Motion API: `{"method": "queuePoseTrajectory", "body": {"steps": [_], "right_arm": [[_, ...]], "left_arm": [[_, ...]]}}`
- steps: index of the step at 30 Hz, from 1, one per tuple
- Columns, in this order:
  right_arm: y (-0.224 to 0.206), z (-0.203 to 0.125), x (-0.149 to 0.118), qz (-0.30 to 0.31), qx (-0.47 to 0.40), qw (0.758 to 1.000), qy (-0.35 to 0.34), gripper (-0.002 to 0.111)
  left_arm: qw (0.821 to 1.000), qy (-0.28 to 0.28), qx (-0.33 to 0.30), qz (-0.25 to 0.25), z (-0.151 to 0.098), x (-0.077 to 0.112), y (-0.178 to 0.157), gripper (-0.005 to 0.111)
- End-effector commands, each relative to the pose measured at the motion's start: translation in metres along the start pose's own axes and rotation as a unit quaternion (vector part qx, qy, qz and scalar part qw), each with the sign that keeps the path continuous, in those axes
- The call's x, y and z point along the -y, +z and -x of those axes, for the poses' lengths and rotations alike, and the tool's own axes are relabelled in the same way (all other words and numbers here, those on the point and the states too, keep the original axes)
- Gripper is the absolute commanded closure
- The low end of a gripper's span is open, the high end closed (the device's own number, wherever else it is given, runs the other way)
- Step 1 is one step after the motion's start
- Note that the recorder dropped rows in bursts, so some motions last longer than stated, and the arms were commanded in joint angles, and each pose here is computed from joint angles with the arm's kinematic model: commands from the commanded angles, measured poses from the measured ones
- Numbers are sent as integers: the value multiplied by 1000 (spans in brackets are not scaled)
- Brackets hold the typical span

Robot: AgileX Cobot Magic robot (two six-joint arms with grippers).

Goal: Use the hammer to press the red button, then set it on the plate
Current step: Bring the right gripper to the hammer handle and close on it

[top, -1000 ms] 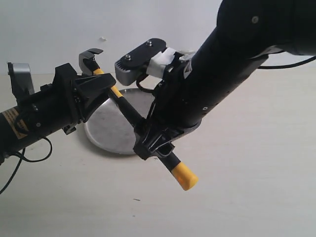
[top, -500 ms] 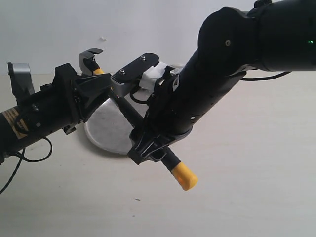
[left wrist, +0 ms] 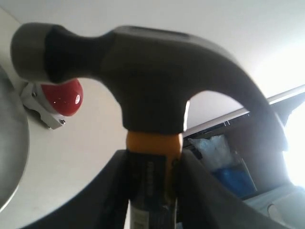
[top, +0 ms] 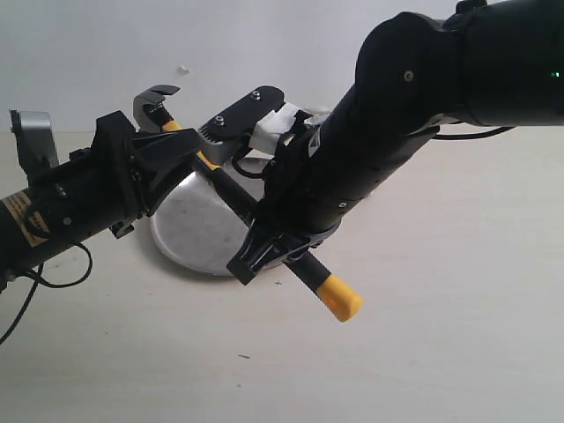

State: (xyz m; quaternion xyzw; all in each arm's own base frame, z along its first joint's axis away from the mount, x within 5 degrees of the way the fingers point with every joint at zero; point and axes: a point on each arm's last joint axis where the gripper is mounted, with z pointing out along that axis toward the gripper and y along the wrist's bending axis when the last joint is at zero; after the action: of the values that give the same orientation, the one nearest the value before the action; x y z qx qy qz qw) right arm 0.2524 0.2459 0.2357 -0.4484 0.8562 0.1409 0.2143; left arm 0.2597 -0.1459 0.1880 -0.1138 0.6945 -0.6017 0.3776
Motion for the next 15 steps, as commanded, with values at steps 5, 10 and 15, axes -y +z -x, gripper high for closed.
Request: {"method": "queuePoseTrajectory", "body": {"steps": [5, 10, 15], "right_arm": [[-2, 3, 0, -3, 8, 1000, 3, 82], [-2, 4, 0, -4, 12, 1000, 4, 62], [-2, 3, -1, -1, 5, 1000, 11, 63]], "left_arm": [[999, 7, 20, -46, 6, 13, 0, 107], [999, 7, 20, -46, 6, 13, 0, 107], [999, 7, 20, -46, 6, 13, 0, 107]]}}
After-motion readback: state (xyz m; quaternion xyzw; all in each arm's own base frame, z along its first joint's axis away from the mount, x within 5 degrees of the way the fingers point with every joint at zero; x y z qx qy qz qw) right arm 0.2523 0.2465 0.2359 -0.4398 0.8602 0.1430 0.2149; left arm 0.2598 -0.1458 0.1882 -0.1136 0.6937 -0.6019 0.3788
